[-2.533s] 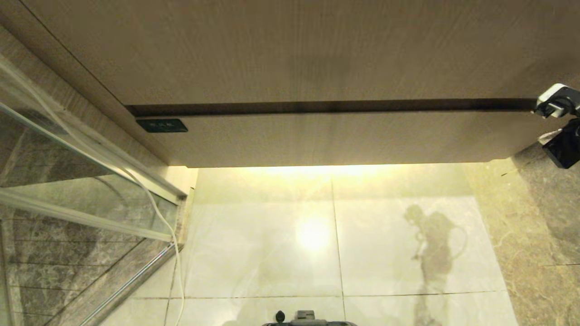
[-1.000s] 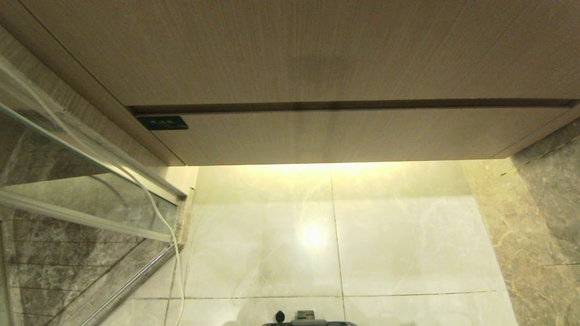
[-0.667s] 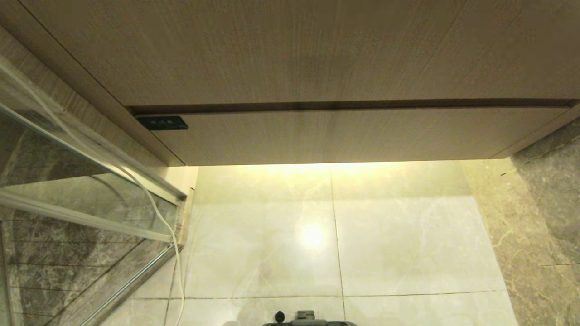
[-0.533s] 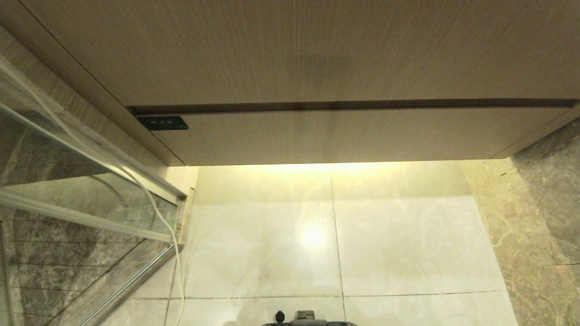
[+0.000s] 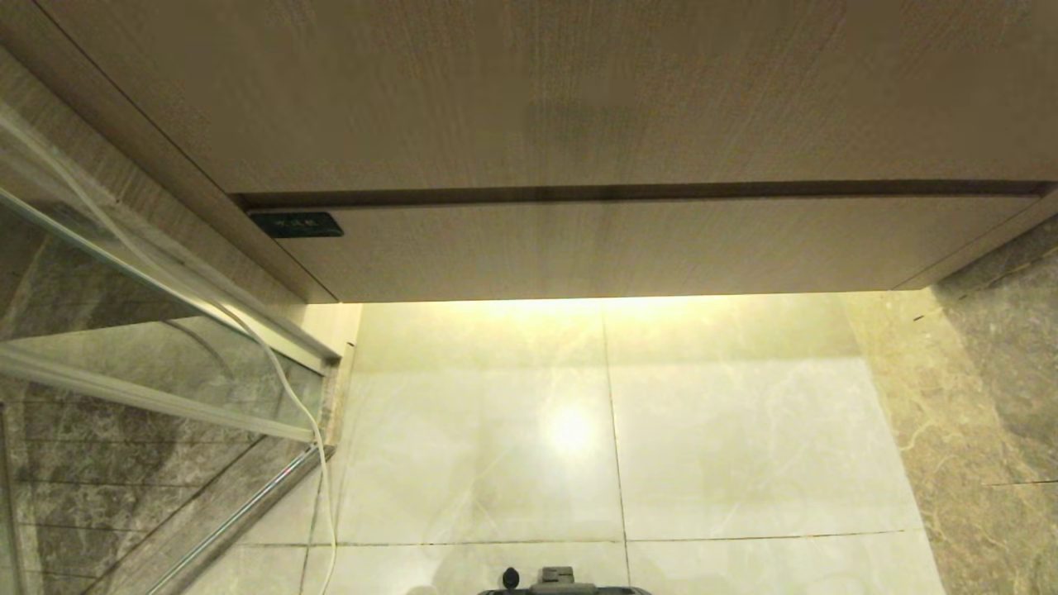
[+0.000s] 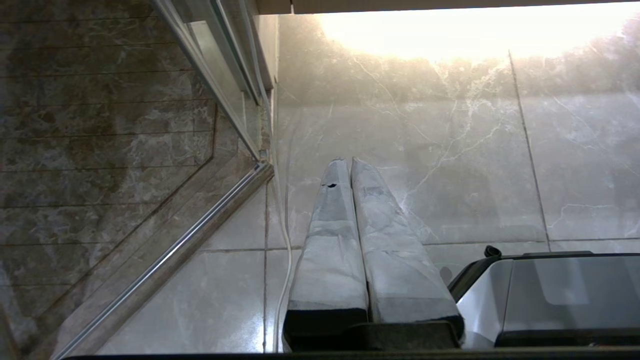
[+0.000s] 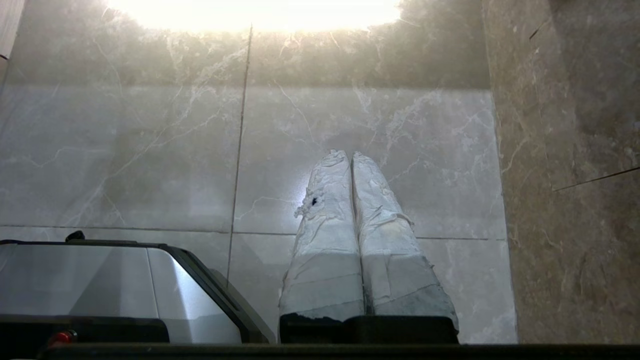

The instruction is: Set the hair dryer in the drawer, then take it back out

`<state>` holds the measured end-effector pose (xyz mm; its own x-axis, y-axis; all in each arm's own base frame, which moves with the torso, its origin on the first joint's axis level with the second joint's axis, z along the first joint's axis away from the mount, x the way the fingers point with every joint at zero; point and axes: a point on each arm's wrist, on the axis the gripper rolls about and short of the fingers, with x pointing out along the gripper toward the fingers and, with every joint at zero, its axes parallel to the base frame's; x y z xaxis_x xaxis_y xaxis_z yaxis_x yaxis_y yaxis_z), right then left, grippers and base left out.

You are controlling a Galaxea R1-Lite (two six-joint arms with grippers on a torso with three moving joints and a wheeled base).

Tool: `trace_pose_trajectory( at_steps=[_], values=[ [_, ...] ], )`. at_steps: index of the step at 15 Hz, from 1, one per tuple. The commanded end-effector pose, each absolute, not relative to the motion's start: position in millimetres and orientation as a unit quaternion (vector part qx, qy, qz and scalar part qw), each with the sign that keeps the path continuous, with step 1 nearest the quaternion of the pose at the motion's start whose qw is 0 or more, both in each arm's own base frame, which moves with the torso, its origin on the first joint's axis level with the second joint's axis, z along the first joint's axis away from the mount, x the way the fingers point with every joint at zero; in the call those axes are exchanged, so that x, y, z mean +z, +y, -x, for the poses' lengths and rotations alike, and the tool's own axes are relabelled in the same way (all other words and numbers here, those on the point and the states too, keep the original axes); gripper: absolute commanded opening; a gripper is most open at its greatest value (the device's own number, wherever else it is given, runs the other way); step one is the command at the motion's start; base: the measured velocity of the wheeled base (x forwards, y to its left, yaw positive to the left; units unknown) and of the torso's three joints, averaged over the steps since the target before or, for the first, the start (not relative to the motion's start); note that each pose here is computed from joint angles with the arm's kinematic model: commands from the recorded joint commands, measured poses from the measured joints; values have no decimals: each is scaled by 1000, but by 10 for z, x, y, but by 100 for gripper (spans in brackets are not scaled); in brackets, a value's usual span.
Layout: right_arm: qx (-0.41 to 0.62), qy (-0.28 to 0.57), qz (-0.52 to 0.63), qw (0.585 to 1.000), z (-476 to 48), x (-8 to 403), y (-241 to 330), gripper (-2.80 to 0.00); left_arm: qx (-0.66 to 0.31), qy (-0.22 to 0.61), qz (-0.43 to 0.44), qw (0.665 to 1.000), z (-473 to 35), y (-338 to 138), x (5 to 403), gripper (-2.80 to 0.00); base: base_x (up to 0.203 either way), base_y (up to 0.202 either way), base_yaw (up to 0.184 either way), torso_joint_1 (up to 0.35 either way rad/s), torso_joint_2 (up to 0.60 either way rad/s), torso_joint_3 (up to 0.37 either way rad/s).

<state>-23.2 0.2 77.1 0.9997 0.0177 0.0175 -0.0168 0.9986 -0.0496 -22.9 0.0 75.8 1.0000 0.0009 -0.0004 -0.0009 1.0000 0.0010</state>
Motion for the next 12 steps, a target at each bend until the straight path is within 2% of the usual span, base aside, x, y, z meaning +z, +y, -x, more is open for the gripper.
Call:
trace_pose_trajectory(
  at_steps=[1, 12],
  values=[
    [9, -8, 25, 1000, 229, 764, 2, -280, 0, 0, -1, 1000, 229, 1, 757, -280, 0, 0, 0, 0, 0, 0],
    [9, -5, 0, 1000, 229, 764, 2, -280, 0, 1, -1, 1000, 228, 1, 758, -280, 0, 0, 0, 0, 0, 0]
  ],
)
